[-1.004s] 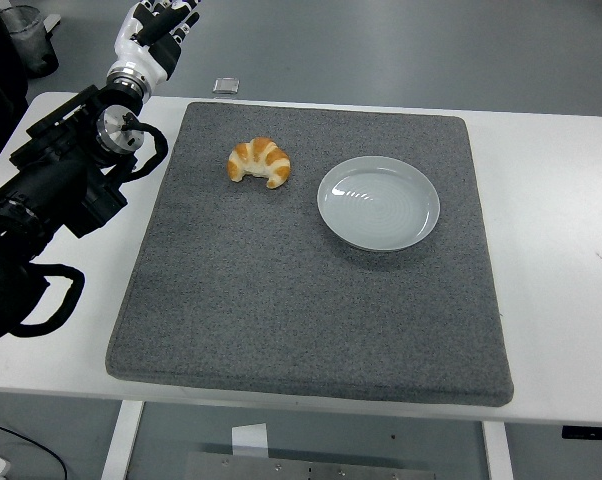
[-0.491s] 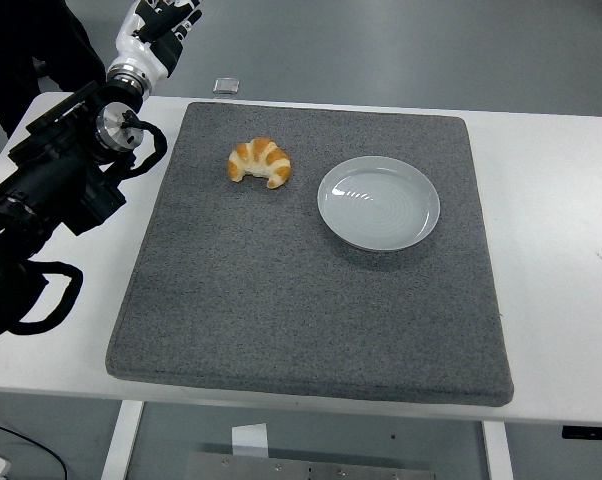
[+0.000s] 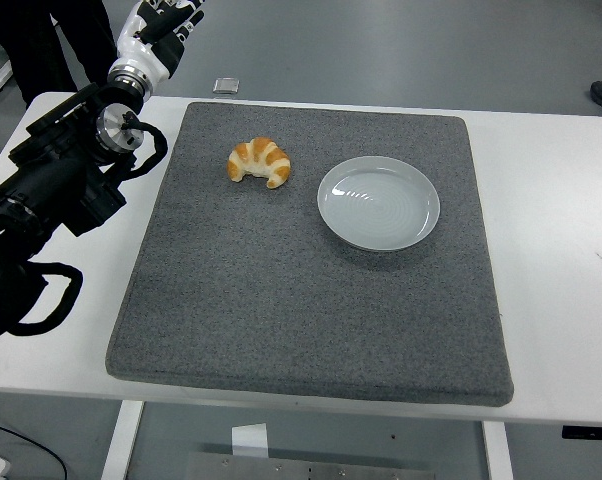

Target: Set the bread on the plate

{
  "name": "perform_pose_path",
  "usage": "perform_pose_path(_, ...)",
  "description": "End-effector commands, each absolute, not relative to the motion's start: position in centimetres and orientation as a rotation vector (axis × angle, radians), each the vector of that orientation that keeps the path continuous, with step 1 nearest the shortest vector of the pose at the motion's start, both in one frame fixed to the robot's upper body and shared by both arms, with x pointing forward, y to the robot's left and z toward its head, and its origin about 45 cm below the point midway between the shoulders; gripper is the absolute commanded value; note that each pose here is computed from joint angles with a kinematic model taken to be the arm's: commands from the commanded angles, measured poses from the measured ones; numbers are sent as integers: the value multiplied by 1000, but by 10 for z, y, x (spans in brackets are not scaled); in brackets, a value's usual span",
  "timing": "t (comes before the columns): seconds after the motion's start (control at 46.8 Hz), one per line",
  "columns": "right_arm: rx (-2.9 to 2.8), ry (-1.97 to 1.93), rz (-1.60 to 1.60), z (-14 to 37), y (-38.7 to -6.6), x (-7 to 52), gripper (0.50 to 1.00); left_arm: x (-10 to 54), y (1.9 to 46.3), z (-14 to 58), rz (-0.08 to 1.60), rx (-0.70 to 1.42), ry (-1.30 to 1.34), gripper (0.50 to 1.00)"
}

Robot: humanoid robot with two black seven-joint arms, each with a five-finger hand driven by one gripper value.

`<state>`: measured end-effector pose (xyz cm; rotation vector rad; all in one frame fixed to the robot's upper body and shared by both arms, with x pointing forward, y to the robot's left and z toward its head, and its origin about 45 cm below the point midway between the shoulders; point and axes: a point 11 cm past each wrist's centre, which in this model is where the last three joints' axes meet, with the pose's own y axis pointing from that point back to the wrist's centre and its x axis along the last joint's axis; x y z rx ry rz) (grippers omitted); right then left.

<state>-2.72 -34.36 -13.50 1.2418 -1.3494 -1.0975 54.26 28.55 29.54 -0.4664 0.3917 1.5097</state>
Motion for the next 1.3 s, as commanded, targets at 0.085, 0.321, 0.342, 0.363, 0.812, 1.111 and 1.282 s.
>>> perform_pose_path(0.085, 1243, -1349, -1099, -135, -343, -27, 932, 542, 283, 295, 1496, -460, 395, 1000)
perform_pose_path(0.321, 1242, -1349, -1097, -135, -344, -27, 932, 550, 285, 346, 1399, -213, 114, 1000)
perform_pose_path(0.342, 1242, -1349, -1097, -135, -344, -27, 932, 550, 284, 351, 1384, -187, 86, 1000)
perform_pose_path(0.363, 1242, -1349, -1097, -135, -344, -27, 932, 550, 283, 357, 1369, -162, 58, 1000)
perform_pose_path(0.812, 1242, -1349, -1097, -135, -344, -27, 932, 537, 283, 429, 972, 444, -523, 1000)
perform_pose_path(1.111, 1241, -1351, -1098, -135, -344, -27, 932, 518, 268, 372, 704, 701, -704, 1000)
perform_pose_path(1.282, 1241, -1351, -1098, -135, -344, -27, 932, 510, 265, 336, 647, 790, -782, 1000)
